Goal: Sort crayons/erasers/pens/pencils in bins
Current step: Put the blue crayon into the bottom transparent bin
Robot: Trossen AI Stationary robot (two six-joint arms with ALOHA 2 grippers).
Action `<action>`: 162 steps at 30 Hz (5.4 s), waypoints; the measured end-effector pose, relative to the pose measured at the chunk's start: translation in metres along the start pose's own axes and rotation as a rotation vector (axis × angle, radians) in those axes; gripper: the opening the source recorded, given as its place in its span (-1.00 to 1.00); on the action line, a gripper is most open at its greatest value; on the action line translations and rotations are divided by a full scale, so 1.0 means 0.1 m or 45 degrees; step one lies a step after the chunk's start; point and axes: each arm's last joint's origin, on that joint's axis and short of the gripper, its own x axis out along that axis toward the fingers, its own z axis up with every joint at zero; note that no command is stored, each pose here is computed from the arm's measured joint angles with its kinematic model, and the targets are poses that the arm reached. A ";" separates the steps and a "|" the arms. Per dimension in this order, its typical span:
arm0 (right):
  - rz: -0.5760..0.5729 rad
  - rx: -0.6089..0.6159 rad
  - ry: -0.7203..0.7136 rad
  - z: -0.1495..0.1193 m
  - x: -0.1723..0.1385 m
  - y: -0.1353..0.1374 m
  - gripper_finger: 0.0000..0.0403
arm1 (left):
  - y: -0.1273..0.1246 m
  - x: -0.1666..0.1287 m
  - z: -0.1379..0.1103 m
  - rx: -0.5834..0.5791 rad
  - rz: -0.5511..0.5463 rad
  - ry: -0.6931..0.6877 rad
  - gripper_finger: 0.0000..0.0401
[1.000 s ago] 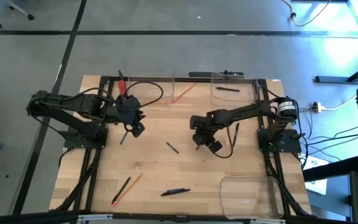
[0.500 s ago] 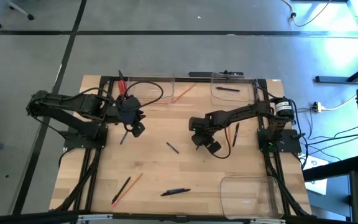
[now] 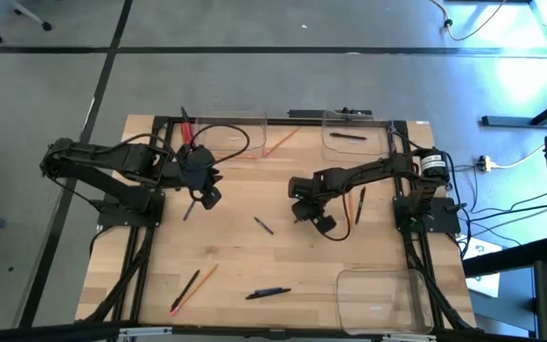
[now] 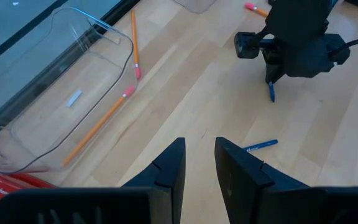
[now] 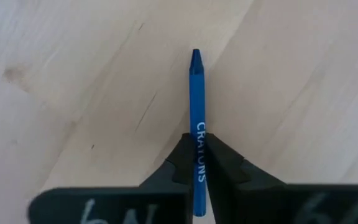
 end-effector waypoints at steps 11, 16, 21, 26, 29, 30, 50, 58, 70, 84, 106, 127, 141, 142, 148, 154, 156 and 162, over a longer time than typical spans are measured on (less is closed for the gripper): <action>0.032 0.096 0.001 0.08 -0.08 -0.05 -0.89 | 0.00 0.00 0.00 0.001 0.000 0.000 -0.60; 0.023 0.140 -0.020 0.19 -0.22 -0.13 -0.85 | 0.00 0.00 0.00 0.001 0.000 0.000 -0.60; 0.034 0.179 0.000 0.26 -0.35 -0.16 -0.87 | 0.00 0.00 0.00 0.001 0.000 0.000 -0.60; 0.069 0.202 0.049 0.36 -0.59 -0.18 -0.85 | 0.00 0.00 0.00 0.001 0.000 0.000 -0.60; 0.103 0.223 0.047 0.43 -0.74 -0.18 -0.85 | 0.00 0.00 0.00 0.001 0.000 0.000 -0.60; 0.109 0.223 0.045 0.45 -0.79 -0.19 -0.85 | 0.00 0.00 0.00 0.001 0.000 0.000 -0.60; 0.105 0.468 0.161 0.73 -1.38 0.05 -0.84 | 0.00 0.00 0.00 0.130 0.001 0.001 -0.60; 0.109 0.548 0.189 0.84 -1.67 0.38 -0.84 | 0.00 0.00 0.00 0.169 0.001 0.000 -0.60; 0.009 0.779 0.116 0.61 -2.35 0.98 -0.85 | 0.00 0.00 0.00 0.170 0.003 -0.001 -0.60; 0.108 0.859 0.049 0.52 -2.64 1.84 -0.85 | -0.01 0.01 0.07 0.166 0.018 -0.096 -0.60; 0.100 0.987 0.236 0.75 -2.14 2.76 -0.85 | -0.27 -0.13 0.49 0.661 -0.379 -0.653 -0.60; -0.008 0.801 0.586 1.07 -0.92 2.97 -0.85 | -0.30 -0.14 0.48 0.726 -0.487 -0.646 -0.60; 0.019 0.753 0.611 0.89 -0.40 2.86 -0.85 | -0.30 -0.14 0.47 0.736 -0.485 -0.647 -0.60; 0.017 0.747 0.618 0.87 -0.38 2.86 -0.85 | -0.30 -0.14 0.47 0.736 -0.485 -0.647 -0.60; 0.025 0.762 0.685 0.78 -0.29 2.83 -0.85 | -0.30 -0.14 0.47 0.737 -0.485 -0.648 -0.60; 0.007 0.780 0.693 0.76 -0.26 2.77 -0.83 | -0.30 -0.14 0.47 0.737 -0.485 -0.647 -0.60; 0.005 0.782 0.693 0.76 -0.26 2.76 -0.78 | -0.30 -0.14 0.47 0.736 -0.485 -0.648 -0.60; -0.014 0.816 0.697 0.76 -0.26 2.73 -0.60 | -0.30 -0.14 0.47 0.737 -0.485 -0.648 -0.60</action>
